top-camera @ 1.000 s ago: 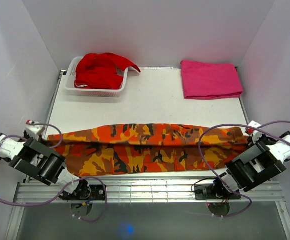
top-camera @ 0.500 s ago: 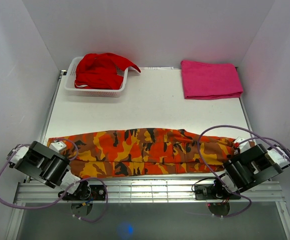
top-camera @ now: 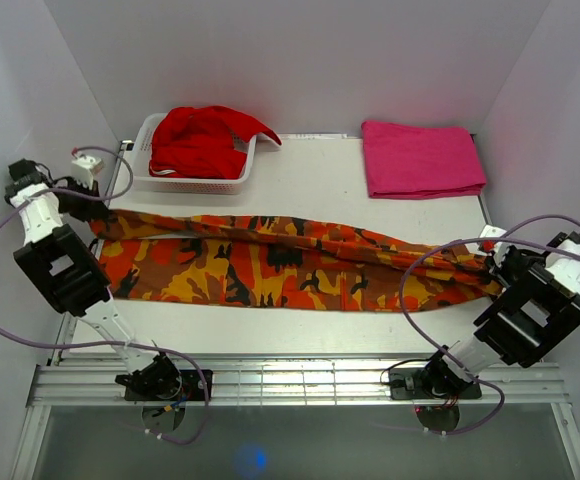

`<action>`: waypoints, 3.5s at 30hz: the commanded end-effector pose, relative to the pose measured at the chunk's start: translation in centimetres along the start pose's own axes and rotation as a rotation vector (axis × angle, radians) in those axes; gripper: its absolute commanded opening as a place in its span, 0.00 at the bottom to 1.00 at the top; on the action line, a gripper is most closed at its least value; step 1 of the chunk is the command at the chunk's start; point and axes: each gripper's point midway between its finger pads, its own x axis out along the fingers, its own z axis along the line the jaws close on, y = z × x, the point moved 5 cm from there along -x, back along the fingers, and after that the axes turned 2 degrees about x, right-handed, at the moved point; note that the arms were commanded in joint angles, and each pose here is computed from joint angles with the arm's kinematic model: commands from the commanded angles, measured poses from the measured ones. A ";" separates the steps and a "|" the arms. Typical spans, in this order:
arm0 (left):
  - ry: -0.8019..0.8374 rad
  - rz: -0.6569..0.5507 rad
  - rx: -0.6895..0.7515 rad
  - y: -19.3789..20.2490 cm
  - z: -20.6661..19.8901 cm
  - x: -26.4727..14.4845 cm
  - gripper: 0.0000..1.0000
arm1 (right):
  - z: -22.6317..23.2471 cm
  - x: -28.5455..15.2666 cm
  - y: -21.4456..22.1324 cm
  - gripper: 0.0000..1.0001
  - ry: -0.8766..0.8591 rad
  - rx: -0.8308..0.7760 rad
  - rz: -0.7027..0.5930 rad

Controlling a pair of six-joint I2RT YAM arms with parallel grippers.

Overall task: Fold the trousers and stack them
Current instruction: Fold the trousers

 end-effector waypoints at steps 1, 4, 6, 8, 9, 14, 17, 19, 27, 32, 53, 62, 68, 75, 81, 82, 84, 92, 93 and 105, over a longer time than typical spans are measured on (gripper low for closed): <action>-0.364 -0.157 0.195 -8.2 7.3 -11.8 0.00 | -4.4 -4.3 1.2 0.08 0.118 -0.329 0.150; -0.325 -0.084 0.184 -1.3 5.8 -12.8 0.00 | -2.1 -3.9 3.3 0.08 0.063 -0.364 0.197; -0.214 0.054 0.218 6.6 2.2 -10.0 0.00 | -0.7 -3.1 4.8 0.08 0.026 -0.409 0.249; -0.101 0.212 0.183 13.7 -2.6 -6.8 0.00 | 0.1 -2.1 5.6 0.08 0.014 -0.466 0.278; -0.133 0.279 0.196 16.5 -3.1 -5.2 0.00 | 1.1 -1.0 5.8 0.08 -0.003 -0.496 0.289; -0.107 0.324 0.147 18.5 -3.7 -3.6 0.00 | 2.1 -0.4 6.1 0.08 -0.024 -0.528 0.324; -0.069 0.340 0.162 18.8 -3.9 -4.1 0.00 | 1.6 -0.8 5.8 0.08 -0.014 -0.513 0.320; -0.060 0.323 0.163 18.2 -3.9 -4.4 0.00 | 1.5 -0.9 5.8 0.08 -0.018 -0.472 0.309; 0.024 0.095 0.160 11.4 -5.3 -8.4 0.66 | -0.5 -3.2 3.5 0.50 0.057 -0.407 0.260; 0.000 -0.001 0.201 6.8 -5.1 -11.5 0.70 | -0.3 -4.3 1.3 0.88 0.077 -0.353 0.201; 0.024 0.143 -0.096 8.2 -13.7 1.2 0.59 | -1.3 -5.9 -1.1 0.97 0.049 -0.081 0.282; -0.067 0.396 -0.073 13.6 -9.6 1.7 0.55 | -2.0 -3.1 -0.5 0.92 0.058 0.381 0.276; -0.107 0.422 -0.087 14.0 -6.2 1.3 0.55 | -1.5 -3.6 -0.7 0.88 0.087 0.635 0.299; 0.009 0.169 -0.093 8.3 -8.9 -0.2 0.61 | 1.8 -2.1 -1.2 0.84 0.002 0.844 0.293; 0.074 -0.063 0.135 0.8 -14.3 -1.6 0.63 | 2.7 1.9 -1.7 0.69 -0.144 0.960 0.293; 0.087 -0.072 0.157 0.4 -15.1 -1.5 0.63 | 2.5 2.4 -1.7 0.69 -0.141 0.971 0.295; 0.099 -0.086 0.198 0.0 -16.7 -1.4 0.64 | 2.7 3.5 -1.3 0.68 -0.146 1.011 0.313; 0.193 -0.049 0.189 0.7 -20.9 1.4 0.64 | 4.1 3.4 -1.0 0.77 -0.065 1.144 0.398; 0.198 -0.047 0.176 0.8 -21.1 1.7 0.64 | 4.4 2.8 -1.4 0.78 -0.037 1.149 0.394; 0.252 0.018 0.157 2.3 -23.7 3.7 0.64 | 9.9 1.3 -0.1 0.89 0.024 1.396 0.428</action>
